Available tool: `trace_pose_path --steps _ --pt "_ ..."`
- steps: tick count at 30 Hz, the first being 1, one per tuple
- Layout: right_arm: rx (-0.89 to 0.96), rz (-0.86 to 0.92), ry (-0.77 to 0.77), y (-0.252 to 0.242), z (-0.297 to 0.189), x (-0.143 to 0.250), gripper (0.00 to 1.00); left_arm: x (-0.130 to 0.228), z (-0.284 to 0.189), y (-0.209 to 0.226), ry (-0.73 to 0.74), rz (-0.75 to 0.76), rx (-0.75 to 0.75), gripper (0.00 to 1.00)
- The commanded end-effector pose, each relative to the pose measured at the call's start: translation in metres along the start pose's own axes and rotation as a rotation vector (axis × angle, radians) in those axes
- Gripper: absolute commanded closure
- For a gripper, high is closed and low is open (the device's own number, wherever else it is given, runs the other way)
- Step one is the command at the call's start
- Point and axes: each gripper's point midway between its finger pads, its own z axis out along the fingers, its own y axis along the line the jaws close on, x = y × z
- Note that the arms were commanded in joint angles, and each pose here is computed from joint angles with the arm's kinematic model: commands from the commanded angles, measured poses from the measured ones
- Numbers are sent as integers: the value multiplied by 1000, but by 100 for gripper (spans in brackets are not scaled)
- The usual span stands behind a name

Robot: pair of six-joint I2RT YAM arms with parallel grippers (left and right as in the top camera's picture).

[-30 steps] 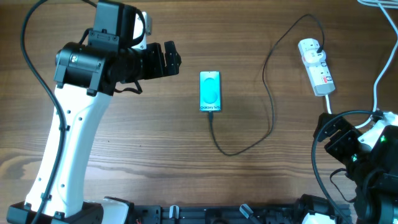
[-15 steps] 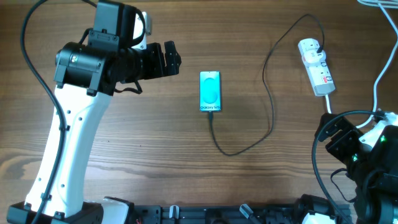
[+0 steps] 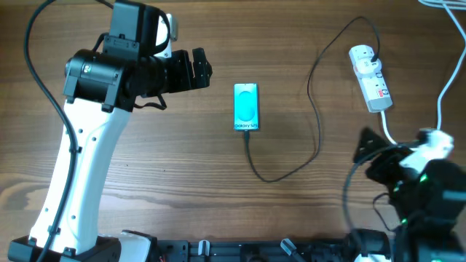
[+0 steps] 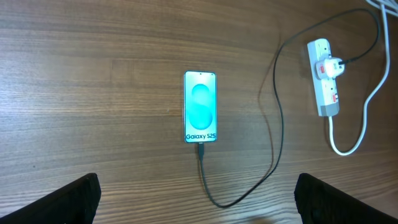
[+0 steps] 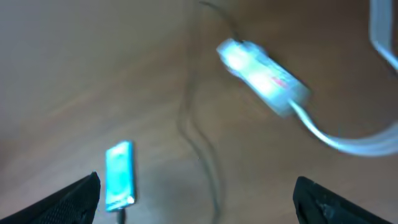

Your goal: Plug charger to phone and switch on socket

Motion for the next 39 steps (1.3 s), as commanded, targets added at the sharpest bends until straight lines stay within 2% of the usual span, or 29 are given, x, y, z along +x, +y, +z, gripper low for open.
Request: trace_pose_path --steps 1,9,12,27,35,39 --pt "-181 -167 -45 26 3 21 0 -2 -5 2 -16 3 -7 0" --pt "-277 -204 -162 29 13 42 0 -2 -5 2 -16 3 -7 0" --pt "-313 -260 -221 33 14 44 0 -2 -5 2 -16 3 -7 0" --pt "-402 -305 -412 40 24 42 0 -2 -5 2 -16 3 -7 0" --pt "-402 -403 -498 40 29 43 0 -2 -5 2 -16 3 -7 0" --pt "-370 -398 -515 34 34 42 0 -2 -5 2 -16 3 -7 0"
